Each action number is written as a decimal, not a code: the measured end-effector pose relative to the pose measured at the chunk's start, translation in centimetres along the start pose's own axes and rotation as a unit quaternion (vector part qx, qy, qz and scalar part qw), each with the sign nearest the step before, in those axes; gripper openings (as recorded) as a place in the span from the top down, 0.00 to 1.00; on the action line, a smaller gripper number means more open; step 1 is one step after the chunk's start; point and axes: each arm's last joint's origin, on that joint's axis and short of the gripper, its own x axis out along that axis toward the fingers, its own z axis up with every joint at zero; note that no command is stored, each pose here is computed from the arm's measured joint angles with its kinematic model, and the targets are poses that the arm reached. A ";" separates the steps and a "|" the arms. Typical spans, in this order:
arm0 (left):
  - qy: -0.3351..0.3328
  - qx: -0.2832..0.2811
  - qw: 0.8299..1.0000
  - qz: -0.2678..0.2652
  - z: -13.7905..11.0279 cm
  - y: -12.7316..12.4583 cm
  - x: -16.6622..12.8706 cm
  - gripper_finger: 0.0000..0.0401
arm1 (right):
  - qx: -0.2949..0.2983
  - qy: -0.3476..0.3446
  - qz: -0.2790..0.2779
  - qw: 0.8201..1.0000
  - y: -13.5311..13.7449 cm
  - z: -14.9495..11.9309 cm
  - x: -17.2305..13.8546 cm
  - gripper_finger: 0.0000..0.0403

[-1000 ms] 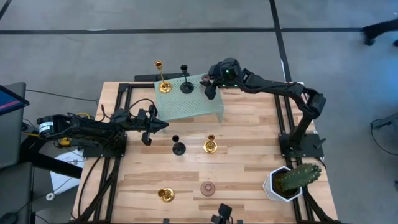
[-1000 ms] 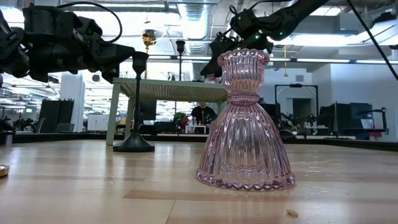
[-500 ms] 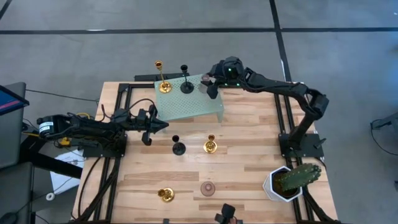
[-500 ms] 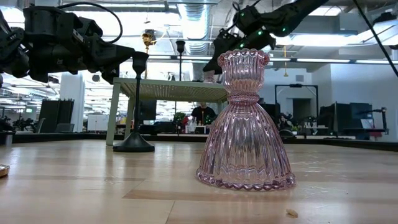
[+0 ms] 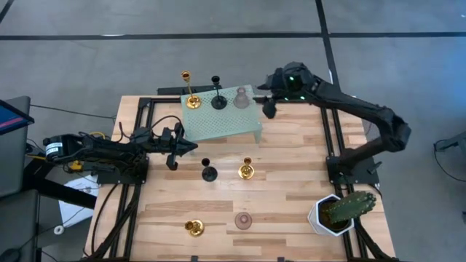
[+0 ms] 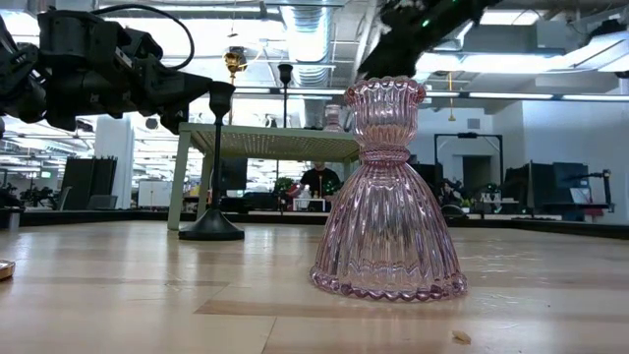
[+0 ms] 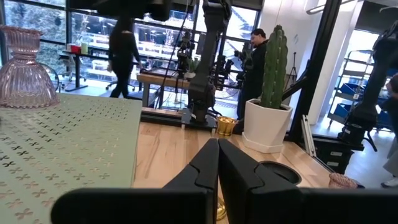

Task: Pick & Place candle stick holders
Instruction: Put the bottom gold candle holder on the shelf

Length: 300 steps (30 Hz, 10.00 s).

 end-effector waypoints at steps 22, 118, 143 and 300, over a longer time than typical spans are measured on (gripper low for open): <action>0.045 0.001 0.998 -0.043 -1.0 -0.7 0.2 0.99 | -0.152 0.144 0.161 0.964 13.5 -1.9 -3.7 0.98; 0.215 -0.033 0.934 -0.283 -4.6 -15.7 -3.2 0.94 | 0.086 -0.022 0.131 0.987 16.9 -13.7 1.1 1.00; 0.219 -0.023 0.941 -0.258 -5.5 -19.3 0.9 0.68 | 0.094 -0.097 0.143 0.980 16.2 -11.5 -1.5 1.00; 0.180 0.067 0.920 0.341 10.2 4.2 9.0 0.80 | 0.003 -0.050 0.040 0.998 14.0 -12.3 -7.3 1.00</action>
